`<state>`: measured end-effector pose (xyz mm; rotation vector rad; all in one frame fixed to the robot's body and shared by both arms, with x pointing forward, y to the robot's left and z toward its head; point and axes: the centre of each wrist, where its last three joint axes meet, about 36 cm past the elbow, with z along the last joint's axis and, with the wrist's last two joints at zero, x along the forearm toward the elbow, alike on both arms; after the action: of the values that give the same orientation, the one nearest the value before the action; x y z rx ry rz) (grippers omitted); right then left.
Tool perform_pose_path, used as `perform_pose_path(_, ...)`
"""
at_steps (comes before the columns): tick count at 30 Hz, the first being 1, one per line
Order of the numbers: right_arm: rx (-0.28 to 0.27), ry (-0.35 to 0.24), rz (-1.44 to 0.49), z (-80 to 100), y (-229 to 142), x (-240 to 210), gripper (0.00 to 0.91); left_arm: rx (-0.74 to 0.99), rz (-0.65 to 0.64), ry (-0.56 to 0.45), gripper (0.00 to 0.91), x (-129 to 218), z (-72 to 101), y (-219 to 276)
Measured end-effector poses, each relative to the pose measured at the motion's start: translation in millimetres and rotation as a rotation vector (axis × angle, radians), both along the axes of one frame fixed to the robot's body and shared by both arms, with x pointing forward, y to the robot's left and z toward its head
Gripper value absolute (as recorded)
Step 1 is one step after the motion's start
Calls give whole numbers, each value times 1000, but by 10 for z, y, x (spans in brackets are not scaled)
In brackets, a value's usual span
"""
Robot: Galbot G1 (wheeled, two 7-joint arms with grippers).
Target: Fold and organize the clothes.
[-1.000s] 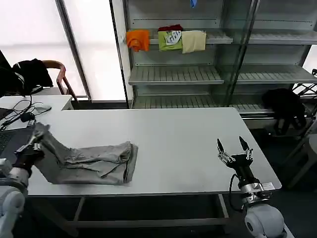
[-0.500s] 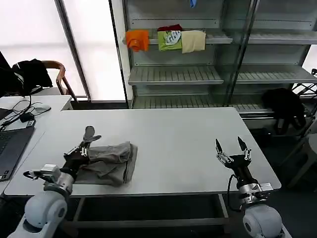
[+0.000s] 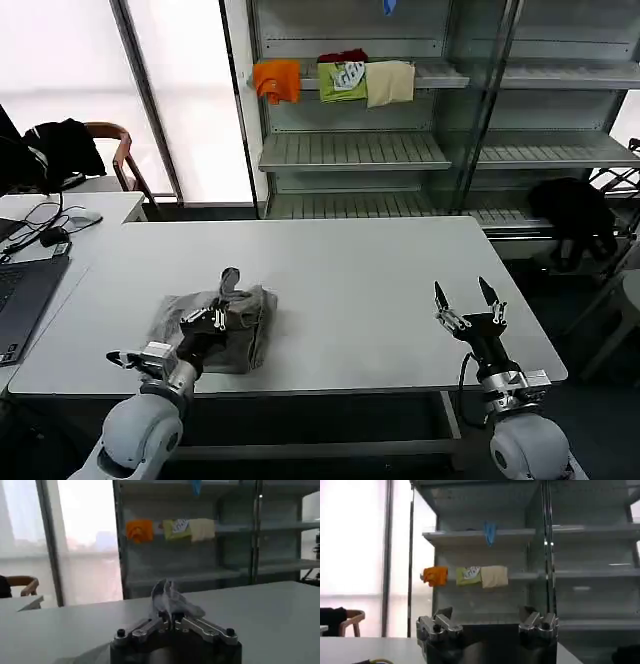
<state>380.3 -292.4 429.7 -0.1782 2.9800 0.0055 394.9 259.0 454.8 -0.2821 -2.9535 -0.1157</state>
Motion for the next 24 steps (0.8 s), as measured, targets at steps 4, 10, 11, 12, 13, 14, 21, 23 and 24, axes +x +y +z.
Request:
perform_pose_path(4,3,-4,2,6,23,16,907,28,-18,3,907,-3,-28,-82)
perform_pose_path(10,4,-5,10,2,84,30,907,64,-23,-22,907,10,-21,-255)
perform_pose_path(11,4,-7,12,6,95,31,907,68,-24,-26,907,11,-21,-283)
perform_pose_path(12,4,-8,13,10,101,31,907,70,-26,-29,907,11,-18,-312)
perform_pose_path(13,4,-9,12,12,103,31,907,71,-31,-33,907,5,-14,-343)
perform_pose_path(14,4,-9,12,13,106,30,907,72,-33,-36,907,-1,-10,-366)
perform_pose_path(21,3,-9,12,19,105,9,907,71,-27,-61,907,-79,77,-429)
perform_pose_path(23,2,-8,12,18,104,4,907,74,-21,-70,907,-97,124,-397)
perform_pose_path(24,2,-9,13,24,105,-1,907,79,-14,-73,907,-97,141,-361)
